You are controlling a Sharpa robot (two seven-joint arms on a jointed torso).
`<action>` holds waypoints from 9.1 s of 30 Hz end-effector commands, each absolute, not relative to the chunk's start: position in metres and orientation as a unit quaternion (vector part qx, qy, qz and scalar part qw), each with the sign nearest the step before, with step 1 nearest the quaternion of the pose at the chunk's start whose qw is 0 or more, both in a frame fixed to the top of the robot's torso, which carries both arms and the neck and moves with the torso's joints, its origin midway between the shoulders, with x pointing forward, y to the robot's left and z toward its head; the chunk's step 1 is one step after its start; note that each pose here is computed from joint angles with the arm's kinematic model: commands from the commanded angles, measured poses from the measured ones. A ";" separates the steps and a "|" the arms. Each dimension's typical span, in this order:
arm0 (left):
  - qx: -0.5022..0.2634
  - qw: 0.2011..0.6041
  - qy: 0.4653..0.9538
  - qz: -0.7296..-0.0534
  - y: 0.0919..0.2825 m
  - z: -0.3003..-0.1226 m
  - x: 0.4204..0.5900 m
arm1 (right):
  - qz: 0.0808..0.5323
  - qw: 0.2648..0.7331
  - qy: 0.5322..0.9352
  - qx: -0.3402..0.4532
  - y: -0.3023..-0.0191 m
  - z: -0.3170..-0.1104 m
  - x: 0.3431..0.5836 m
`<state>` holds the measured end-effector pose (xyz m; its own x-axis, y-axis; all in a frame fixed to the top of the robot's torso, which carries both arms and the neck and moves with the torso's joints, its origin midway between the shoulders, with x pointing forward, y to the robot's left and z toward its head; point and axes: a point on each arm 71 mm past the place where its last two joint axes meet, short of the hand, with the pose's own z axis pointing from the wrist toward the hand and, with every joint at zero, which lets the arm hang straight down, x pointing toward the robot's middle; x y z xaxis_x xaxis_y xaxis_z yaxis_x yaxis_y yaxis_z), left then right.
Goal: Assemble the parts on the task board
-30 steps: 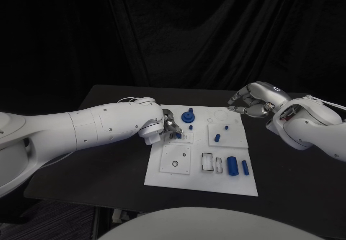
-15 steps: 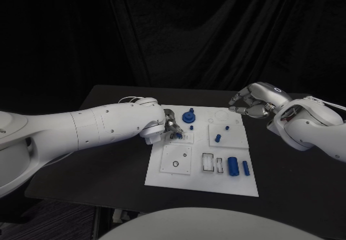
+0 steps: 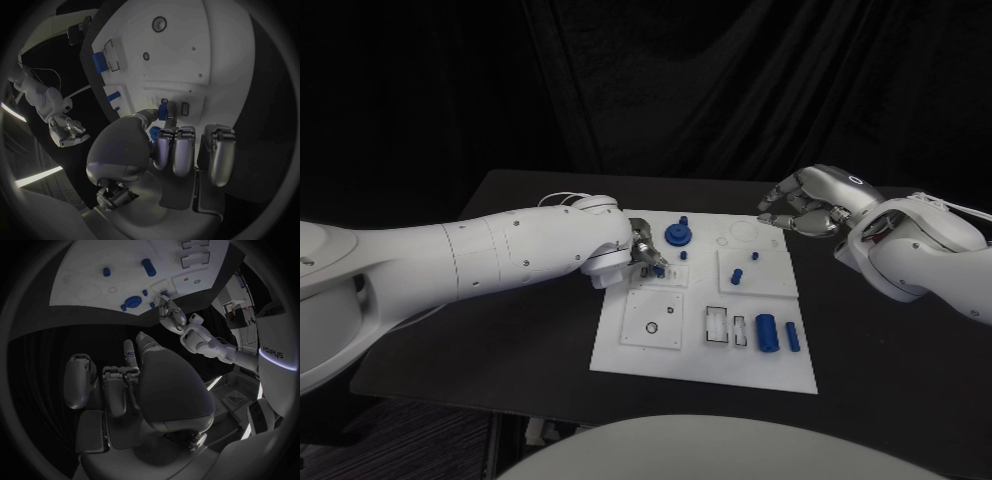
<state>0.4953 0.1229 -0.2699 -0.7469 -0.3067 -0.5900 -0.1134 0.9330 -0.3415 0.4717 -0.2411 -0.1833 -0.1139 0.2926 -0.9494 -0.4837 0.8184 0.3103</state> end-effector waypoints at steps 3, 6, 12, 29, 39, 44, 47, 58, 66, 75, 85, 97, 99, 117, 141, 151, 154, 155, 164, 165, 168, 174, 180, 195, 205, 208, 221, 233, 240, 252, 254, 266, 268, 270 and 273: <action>-0.105 0.331 0.927 -0.143 0.120 -0.271 0.493 | 0.286 0.660 0.691 -0.065 -0.242 -0.185 0.472; -0.105 0.331 0.927 -0.143 0.120 -0.271 0.492 | 0.286 0.660 0.692 -0.064 -0.242 -0.185 0.472; -0.104 0.330 0.927 -0.144 0.119 -0.271 0.492 | 0.286 0.660 0.692 -0.065 -0.242 -0.185 0.472; -0.110 0.329 0.927 -0.143 0.121 -0.277 0.489 | 0.285 0.659 0.693 -0.064 -0.242 -0.186 0.472; -0.113 0.325 0.928 -0.142 0.124 -0.281 0.486 | 0.284 0.658 0.694 -0.064 -0.243 -0.187 0.472; -0.113 0.324 0.928 -0.141 0.125 -0.282 0.486 | 0.284 0.658 0.694 -0.064 -0.242 -0.187 0.472; -0.112 0.323 0.929 -0.141 0.125 -0.282 0.486 | 0.284 0.658 0.695 -0.064 -0.242 -0.188 0.472; -0.104 0.312 0.934 -0.141 0.122 -0.287 0.482 | 0.283 0.656 0.697 -0.063 -0.243 -0.188 0.472; -0.101 0.305 0.937 -0.137 0.125 -0.289 0.482 | 0.281 0.655 0.698 -0.062 -0.243 -0.188 0.472; -0.107 0.308 0.936 -0.133 0.130 -0.289 0.483 | 0.280 0.655 0.699 -0.062 -0.244 -0.189 0.472; -0.105 0.354 0.919 -0.137 0.138 -0.282 0.479 | 0.280 0.657 0.698 -0.061 -0.246 -0.188 0.471; -0.091 0.436 0.881 -0.163 0.157 -0.245 0.479 | 0.281 0.663 0.691 -0.059 -0.249 -0.187 0.471; -0.091 0.443 0.876 -0.167 0.160 -0.240 0.480 | 0.281 0.664 0.690 -0.059 -0.249 -0.186 0.471; -0.087 0.437 0.884 -0.144 0.173 -0.233 0.519 | 0.280 0.661 0.694 -0.060 -0.248 -0.187 0.472; -0.101 0.432 0.888 -0.118 0.177 -0.256 0.544 | 0.284 0.660 0.693 -0.062 -0.245 -0.187 0.471; -0.104 0.439 0.883 -0.128 0.176 -0.261 0.543 | 0.289 0.664 0.687 -0.065 -0.244 -0.186 0.471; -0.104 0.438 0.883 -0.129 0.175 -0.263 0.542 | 0.289 0.664 0.686 -0.065 -0.244 -0.186 0.471; -0.104 0.439 0.883 -0.129 0.175 -0.263 0.542 | 0.289 0.664 0.686 -0.065 -0.244 -0.186 0.471; -0.069 0.458 0.878 -0.119 0.174 -0.267 0.540 | 0.289 0.665 0.685 -0.065 -0.244 -0.186 0.471; -0.068 0.458 0.878 -0.118 0.174 -0.267 0.540 | 0.289 0.665 0.685 -0.065 -0.245 -0.186 0.471; -0.065 0.458 0.879 -0.116 0.174 -0.268 0.540 | 0.289 0.665 0.685 -0.065 -0.244 -0.186 0.471; -0.063 0.456 0.881 -0.111 0.174 -0.269 0.540 | 0.289 0.665 0.685 -0.065 -0.244 -0.186 0.471; -0.061 0.457 0.880 -0.113 0.173 -0.269 0.539 | 0.288 0.665 0.686 -0.064 -0.245 -0.186 0.471; -0.055 0.453 0.882 -0.117 0.169 -0.270 0.538 | 0.289 0.664 0.686 -0.065 -0.244 -0.186 0.471; -0.052 0.450 0.884 -0.117 0.166 -0.271 0.539 | 0.289 0.665 0.686 -0.065 -0.244 -0.186 0.471; -0.052 0.449 0.884 -0.117 0.165 -0.271 0.539 | 0.289 0.664 0.686 -0.065 -0.244 -0.186 0.471; -0.049 0.444 0.887 -0.116 0.162 -0.274 0.539 | 0.289 0.663 0.687 -0.065 -0.244 -0.186 0.471; -0.048 0.438 0.891 -0.112 0.160 -0.276 0.538 | 0.290 0.661 0.689 -0.066 -0.243 -0.187 0.471; -0.049 0.441 0.889 -0.115 0.160 -0.276 0.538 | 0.290 0.662 0.688 -0.066 -0.243 -0.187 0.471; -0.050 0.448 0.884 -0.122 0.159 -0.276 0.538 | 0.289 0.663 0.688 -0.065 -0.245 -0.187 0.471; -0.051 0.453 0.881 -0.126 0.159 -0.275 0.538 | 0.289 0.663 0.688 -0.065 -0.245 -0.187 0.470; -0.057 0.482 0.860 -0.157 0.163 -0.270 0.536 | 0.287 0.662 0.690 -0.064 -0.246 -0.188 0.470; -0.059 0.486 0.857 -0.160 0.165 -0.269 0.534 | 0.286 0.661 0.691 -0.063 -0.247 -0.189 0.470; -0.060 0.487 0.856 -0.163 0.167 -0.268 0.532 | 0.285 0.661 0.691 -0.062 -0.247 -0.189 0.470; -0.062 0.486 0.855 -0.168 0.171 -0.267 0.525 | 0.284 0.661 0.692 -0.061 -0.248 -0.190 0.469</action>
<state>0.5276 0.1732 -0.2702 -0.5498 -0.2438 -0.7989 0.0360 0.9486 -0.3143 0.4700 -0.2472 -0.1892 -0.1237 0.2894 -0.9492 -0.4657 0.8277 0.3130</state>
